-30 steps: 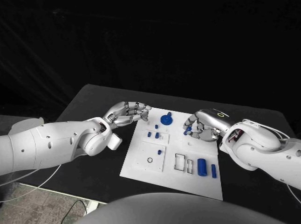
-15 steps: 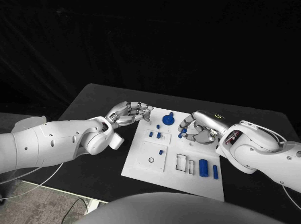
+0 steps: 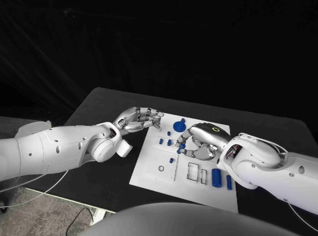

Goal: Assemble the parts on the task board

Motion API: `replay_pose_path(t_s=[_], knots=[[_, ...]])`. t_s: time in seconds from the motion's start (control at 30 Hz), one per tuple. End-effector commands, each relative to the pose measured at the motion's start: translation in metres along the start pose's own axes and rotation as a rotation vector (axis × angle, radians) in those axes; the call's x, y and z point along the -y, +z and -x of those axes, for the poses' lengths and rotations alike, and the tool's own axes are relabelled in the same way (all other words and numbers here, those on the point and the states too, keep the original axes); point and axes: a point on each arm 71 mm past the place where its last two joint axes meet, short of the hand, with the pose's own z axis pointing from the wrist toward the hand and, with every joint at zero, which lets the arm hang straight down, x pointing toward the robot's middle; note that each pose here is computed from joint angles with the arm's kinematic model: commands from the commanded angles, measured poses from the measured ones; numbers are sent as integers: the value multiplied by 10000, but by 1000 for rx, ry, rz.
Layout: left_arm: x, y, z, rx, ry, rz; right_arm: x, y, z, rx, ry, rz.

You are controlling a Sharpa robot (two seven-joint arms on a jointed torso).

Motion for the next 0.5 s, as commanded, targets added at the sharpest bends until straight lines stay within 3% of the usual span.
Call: replay_pose_path(t_s=[0.03,0.5], knots=[[3,-4,-12,-15,-16,-4,-65,37,-98,-57,-84,44],[-9,-17,-7,-17,-19,2,-296,247,-386,-108,-200,121]])
